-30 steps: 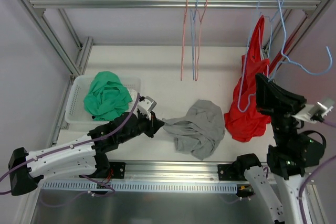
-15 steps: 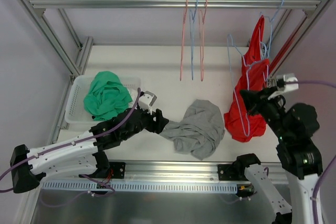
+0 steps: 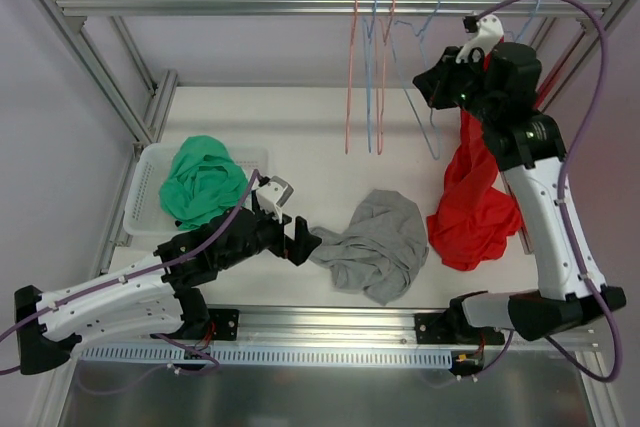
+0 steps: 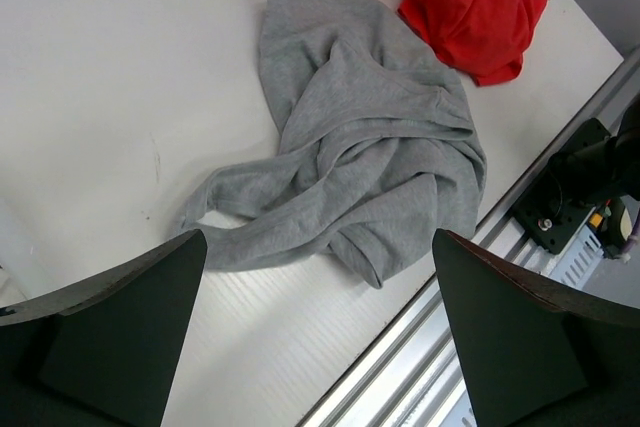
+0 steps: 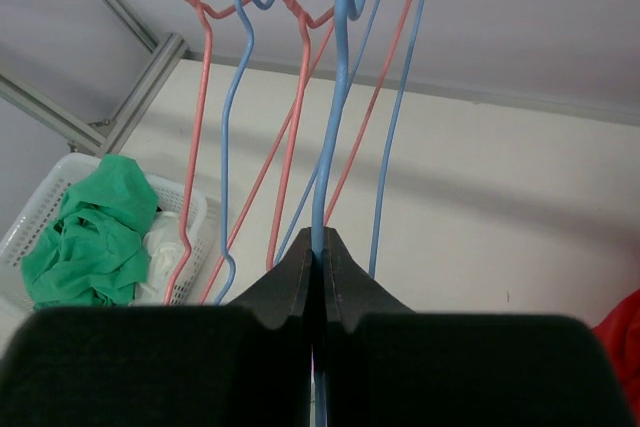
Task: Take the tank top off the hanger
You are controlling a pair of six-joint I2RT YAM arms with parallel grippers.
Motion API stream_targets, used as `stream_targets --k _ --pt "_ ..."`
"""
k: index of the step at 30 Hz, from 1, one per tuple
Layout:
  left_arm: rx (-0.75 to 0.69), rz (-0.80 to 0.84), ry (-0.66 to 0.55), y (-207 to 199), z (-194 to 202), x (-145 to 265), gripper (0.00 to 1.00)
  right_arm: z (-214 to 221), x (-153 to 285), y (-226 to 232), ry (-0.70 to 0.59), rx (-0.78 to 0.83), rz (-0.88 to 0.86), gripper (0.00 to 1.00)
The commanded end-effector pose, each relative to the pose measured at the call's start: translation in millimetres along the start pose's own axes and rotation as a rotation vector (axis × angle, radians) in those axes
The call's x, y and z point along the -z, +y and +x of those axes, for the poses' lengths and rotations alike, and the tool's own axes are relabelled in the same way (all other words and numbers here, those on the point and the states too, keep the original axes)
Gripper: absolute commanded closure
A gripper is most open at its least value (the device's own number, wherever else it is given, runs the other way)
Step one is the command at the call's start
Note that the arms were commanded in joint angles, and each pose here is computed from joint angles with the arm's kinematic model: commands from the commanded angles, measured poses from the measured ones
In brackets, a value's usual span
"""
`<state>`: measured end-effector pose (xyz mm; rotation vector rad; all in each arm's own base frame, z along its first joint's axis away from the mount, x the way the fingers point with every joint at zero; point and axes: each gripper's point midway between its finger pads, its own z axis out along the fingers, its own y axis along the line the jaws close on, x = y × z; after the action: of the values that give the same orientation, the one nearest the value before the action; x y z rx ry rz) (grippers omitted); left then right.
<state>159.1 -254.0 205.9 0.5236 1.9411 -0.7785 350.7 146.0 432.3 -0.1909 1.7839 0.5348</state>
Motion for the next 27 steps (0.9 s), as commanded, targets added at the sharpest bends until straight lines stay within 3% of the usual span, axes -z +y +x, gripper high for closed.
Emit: stream_targets --k 1,7,16,18,19,21,22,27 --pt "-0.005 0.028 -0.002 -5 -5 7 0.01 -26 -18 9 -0.06 0.05 -0.004 1.0" --pt "0.01 0.051 0.01 -10 -4 8 0.01 6 -51 4 0.029 0.041 0.046 1.0" --pt "0.002 0.078 0.07 -30 -7 -11 0.01 26 -41 -16 0.024 0.023 0.142 0.99" --pt "-0.017 0.086 0.086 -38 -6 -22 0.01 25 -37 -16 0.023 0.021 0.135 0.57" --pt "-0.023 0.09 0.094 -41 -6 -25 0.01 26 -32 -18 0.028 0.019 0.139 0.28" --pt "-0.042 0.097 0.13 -50 -1 -40 0.01 23 -12 -21 0.007 0.022 0.155 0.14" --pt "-0.054 0.091 0.173 -52 9 -50 0.01 25 -1 -25 0.009 0.024 0.175 0.01" --pt "-0.135 0.103 0.266 -76 30 -84 0.02 51 73 -66 0.047 0.062 0.391 0.01"
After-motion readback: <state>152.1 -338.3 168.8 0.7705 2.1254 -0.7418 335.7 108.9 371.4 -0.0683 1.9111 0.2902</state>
